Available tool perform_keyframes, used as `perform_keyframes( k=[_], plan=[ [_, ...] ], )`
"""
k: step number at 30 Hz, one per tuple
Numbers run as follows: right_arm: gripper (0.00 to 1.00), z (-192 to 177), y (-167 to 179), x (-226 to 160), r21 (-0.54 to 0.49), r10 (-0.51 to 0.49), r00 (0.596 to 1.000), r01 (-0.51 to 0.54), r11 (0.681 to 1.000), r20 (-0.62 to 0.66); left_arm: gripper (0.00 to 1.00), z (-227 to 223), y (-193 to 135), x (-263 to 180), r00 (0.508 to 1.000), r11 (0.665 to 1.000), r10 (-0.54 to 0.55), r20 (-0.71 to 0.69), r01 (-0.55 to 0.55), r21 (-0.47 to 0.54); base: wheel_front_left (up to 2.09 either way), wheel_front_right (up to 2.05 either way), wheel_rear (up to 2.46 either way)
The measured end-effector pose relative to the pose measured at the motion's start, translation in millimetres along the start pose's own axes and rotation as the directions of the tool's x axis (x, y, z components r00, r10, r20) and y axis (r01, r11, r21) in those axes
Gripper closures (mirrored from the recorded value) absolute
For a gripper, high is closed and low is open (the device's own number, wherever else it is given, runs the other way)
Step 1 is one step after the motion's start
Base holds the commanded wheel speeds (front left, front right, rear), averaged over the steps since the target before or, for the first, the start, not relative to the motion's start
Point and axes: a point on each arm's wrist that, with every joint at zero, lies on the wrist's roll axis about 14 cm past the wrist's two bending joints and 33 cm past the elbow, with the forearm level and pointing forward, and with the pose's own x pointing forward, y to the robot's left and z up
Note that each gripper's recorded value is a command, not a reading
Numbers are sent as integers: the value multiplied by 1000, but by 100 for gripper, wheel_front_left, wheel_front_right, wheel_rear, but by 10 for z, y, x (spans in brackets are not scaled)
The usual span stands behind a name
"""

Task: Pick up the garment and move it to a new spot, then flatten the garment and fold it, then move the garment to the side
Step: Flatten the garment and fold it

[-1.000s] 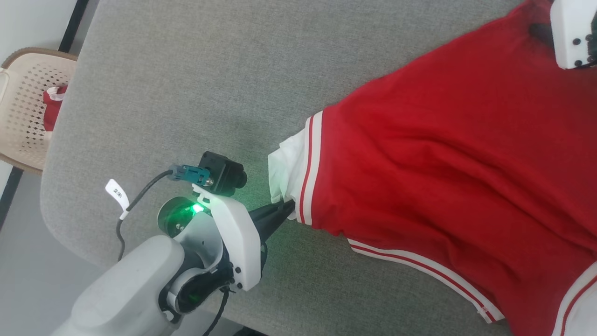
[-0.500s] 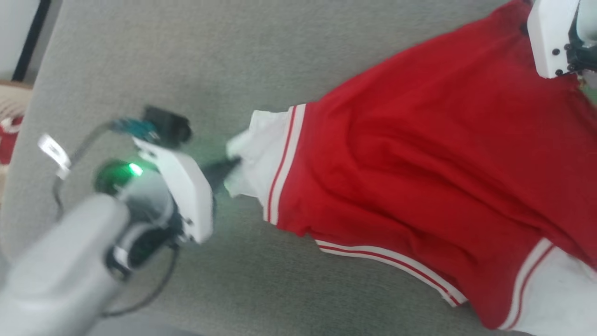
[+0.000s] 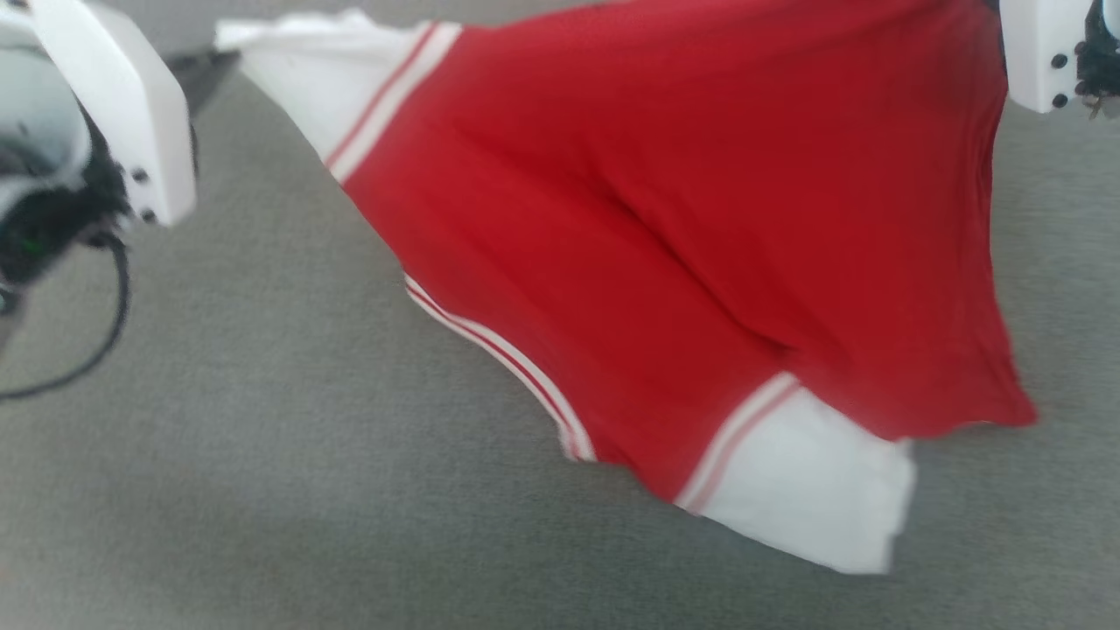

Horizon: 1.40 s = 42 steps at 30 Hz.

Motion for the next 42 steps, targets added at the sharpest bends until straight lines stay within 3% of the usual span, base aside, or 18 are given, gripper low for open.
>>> perform_keyframes(
  k=[11, 16, 21, 26, 31, 34, 37, 41, 42],
  plan=[
    [100, 492, -189, -855, -44, -97, 983, 105, 993, 154, 100, 985, -169, -244, 988, 996, -12, 155, -1, 85, 0, 0, 0],
    [100, 603, -252, -963, -50, -136, 970, 149, 988, 204, 100, 1295, -257, -217, 972, 993, -16, 235, -13, 120, 0, 0, 0],
    [100, 871, -411, -924, -29, -192, 925, 213, 977, 327, 100, 1677, -255, -127, 929, 986, -3, 369, -59, 157, 0, 0, 0],
    [100, 1156, -658, -781, -34, -267, 845, 318, 947, 463, 100, 2233, -243, -61, 826, 975, 11, 564, -135, 179, 0, 0, 0],
    [100, 1481, -915, -791, -37, -312, 712, 429, 903, 629, 100, 2783, -235, -220, 633, 946, -4, 774, -249, 208, 0, 0, 0],
    [100, 1496, -965, -668, -50, -315, 679, 460, 887, 663, 100, 2940, -239, -241, 544, 940, -11, 839, -281, 194, 0, 0, 0],
    [100, 1397, -956, -477, -60, -316, 692, 460, 886, 649, 100, 2913, -260, -127, 531, 939, -23, 847, -278, 200, 0, 0, 0],
    [100, 1015, -818, -126, -82, -306, 781, 413, 907, 544, 100, 2553, -259, 208, 644, 939, -44, 764, -234, 252, 0, 0, 0],
    [100, 1015, -818, -126, -82, -306, 781, 413, 907, 544, 100, 2553, -259, 208, 644, 939, -44, 764, -234, 252, 0, 0, 0]
  ],
)
